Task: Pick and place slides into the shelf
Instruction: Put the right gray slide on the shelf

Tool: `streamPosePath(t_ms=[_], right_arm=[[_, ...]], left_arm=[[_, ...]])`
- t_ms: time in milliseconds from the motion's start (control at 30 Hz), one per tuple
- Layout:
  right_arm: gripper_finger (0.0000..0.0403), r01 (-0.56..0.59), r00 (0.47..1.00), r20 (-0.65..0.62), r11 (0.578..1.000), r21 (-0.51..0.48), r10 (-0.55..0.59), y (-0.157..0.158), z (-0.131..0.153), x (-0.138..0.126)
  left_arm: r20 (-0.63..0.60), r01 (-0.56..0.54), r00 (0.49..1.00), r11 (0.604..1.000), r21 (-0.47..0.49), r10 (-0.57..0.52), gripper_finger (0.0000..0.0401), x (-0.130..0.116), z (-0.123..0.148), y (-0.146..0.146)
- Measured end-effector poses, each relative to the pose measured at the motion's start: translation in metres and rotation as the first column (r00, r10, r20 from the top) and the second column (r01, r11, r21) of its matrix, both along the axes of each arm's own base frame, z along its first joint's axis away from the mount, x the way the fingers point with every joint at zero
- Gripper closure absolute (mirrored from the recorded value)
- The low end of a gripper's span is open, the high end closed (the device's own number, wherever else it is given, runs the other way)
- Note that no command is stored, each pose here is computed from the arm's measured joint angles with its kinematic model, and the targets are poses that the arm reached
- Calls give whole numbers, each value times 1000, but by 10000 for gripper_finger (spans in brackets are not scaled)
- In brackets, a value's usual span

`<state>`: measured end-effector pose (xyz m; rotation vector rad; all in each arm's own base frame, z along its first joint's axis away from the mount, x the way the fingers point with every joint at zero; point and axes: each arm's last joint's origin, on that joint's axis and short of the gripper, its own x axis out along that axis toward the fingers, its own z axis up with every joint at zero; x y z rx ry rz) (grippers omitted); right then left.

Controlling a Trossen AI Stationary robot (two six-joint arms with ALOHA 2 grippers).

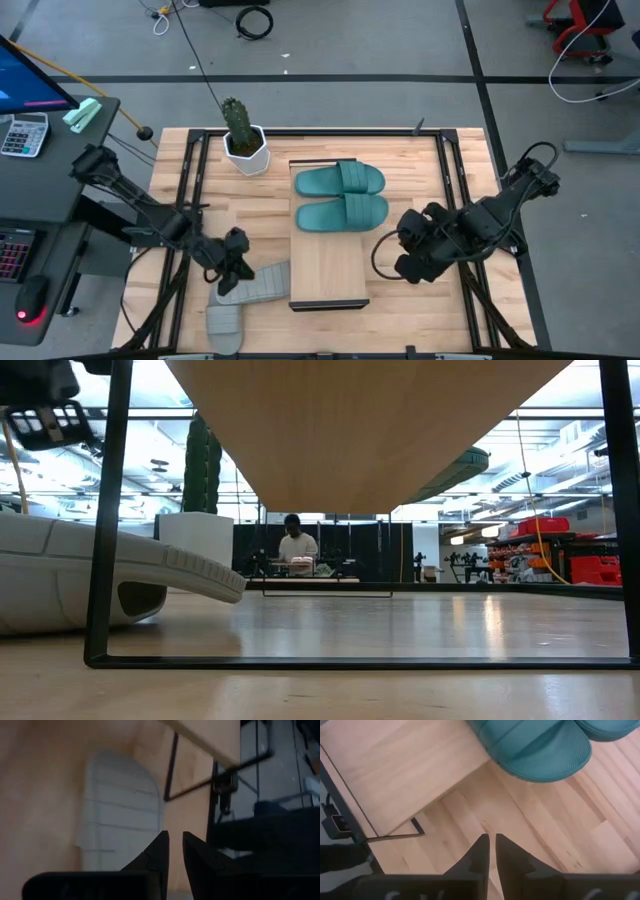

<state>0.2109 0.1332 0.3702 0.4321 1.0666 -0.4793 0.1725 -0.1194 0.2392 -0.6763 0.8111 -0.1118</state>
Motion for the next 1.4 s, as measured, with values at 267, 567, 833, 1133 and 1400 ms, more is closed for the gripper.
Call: streamPosePath(t_ms=[267, 567, 833, 1133, 1400], right_arm=[[364, 36, 999, 37, 999, -9, -35, 6, 0, -4], [364, 59, 997, 47, 998, -8, -59, 6, 0, -4], [364, 165, 982, 96, 986, 2, -165, 5, 1, -4], [364, 188, 977, 97, 982, 5, -188, 5, -2, -4], [364, 209, 978, -11, 977, 46, -209, 23, -36, -14]], left_arm=[[-111, 75, 991, 996, -48, -80, 326, 10, -22, -22], [-113, 135, 983, 989, -68, -142, 306, 7, -24, -32], [-156, 207, 967, 978, 29, -200, 273, 1, -31, -31], [-178, 103, 979, 994, 19, -98, 246, 12, -35, -23], [-204, 97, 976, 988, 118, -71, 300, 36, -18, -39]])
